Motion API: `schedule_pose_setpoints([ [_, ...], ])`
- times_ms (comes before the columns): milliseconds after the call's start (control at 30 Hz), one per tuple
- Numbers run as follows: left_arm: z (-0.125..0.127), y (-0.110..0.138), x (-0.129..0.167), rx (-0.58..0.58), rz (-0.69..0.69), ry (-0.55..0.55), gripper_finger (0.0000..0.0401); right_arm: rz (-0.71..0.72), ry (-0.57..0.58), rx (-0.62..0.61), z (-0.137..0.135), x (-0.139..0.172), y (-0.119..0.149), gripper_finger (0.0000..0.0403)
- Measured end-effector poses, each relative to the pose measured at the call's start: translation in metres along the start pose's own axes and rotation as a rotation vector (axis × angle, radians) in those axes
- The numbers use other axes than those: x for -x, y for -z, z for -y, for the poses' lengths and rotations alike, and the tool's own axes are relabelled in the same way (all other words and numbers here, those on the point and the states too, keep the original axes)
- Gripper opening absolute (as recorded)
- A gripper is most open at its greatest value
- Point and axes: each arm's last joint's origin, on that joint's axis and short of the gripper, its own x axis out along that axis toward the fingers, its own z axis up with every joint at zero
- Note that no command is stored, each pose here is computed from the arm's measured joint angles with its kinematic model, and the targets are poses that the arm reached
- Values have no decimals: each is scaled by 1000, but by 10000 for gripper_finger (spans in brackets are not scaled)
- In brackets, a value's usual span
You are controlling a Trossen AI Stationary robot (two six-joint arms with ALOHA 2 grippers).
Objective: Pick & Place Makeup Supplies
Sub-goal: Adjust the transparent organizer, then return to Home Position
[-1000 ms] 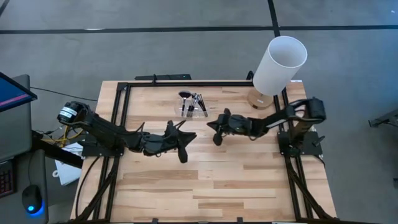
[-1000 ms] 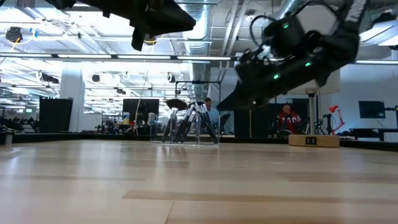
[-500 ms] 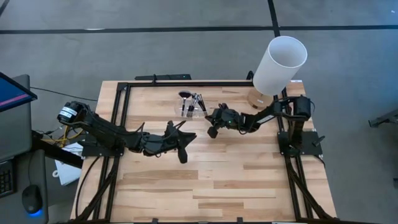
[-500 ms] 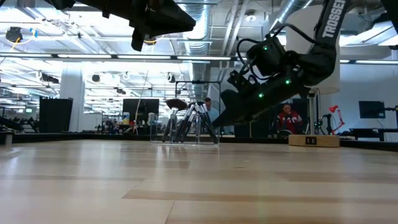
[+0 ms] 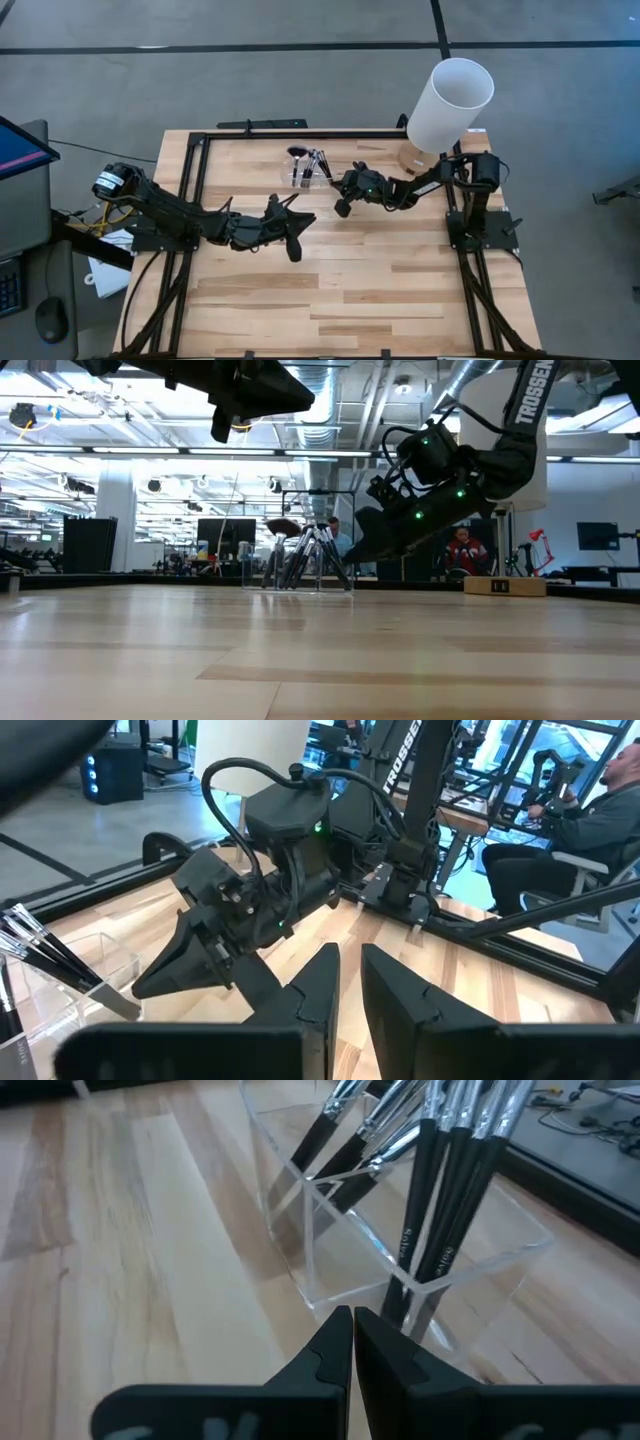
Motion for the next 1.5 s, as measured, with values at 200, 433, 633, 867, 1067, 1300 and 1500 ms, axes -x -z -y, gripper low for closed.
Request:
schedule_pose_setpoints([
  [200, 0, 1, 0, -10, -7, -1, 43, -5, -34, 14, -10, 2, 1, 8],
  [433, 1, 3, 1, -23, -22, 12, 43, -44, -107, 60, -33, 23, -8, 8],
  [633, -9, 0, -9, -48, -46, 94, 43, 35, -163, 50, -43, 55, -29, 8],
  [867, -19, -6, -22, -124, -26, 254, 43, 122, -209, 50, -49, 82, -44, 8],
  [1067, -32, -20, -31, -106, 51, 404, 43, 132, -235, 48, -49, 102, -48, 8],
  [1300, -50, -28, -40, -104, 78, 435, 43, 119, -298, 78, -58, 128, -52, 8],
  [1500, -57, -32, -43, -99, 96, 442, 43, 182, -331, 75, -59, 144, -63, 8],
])
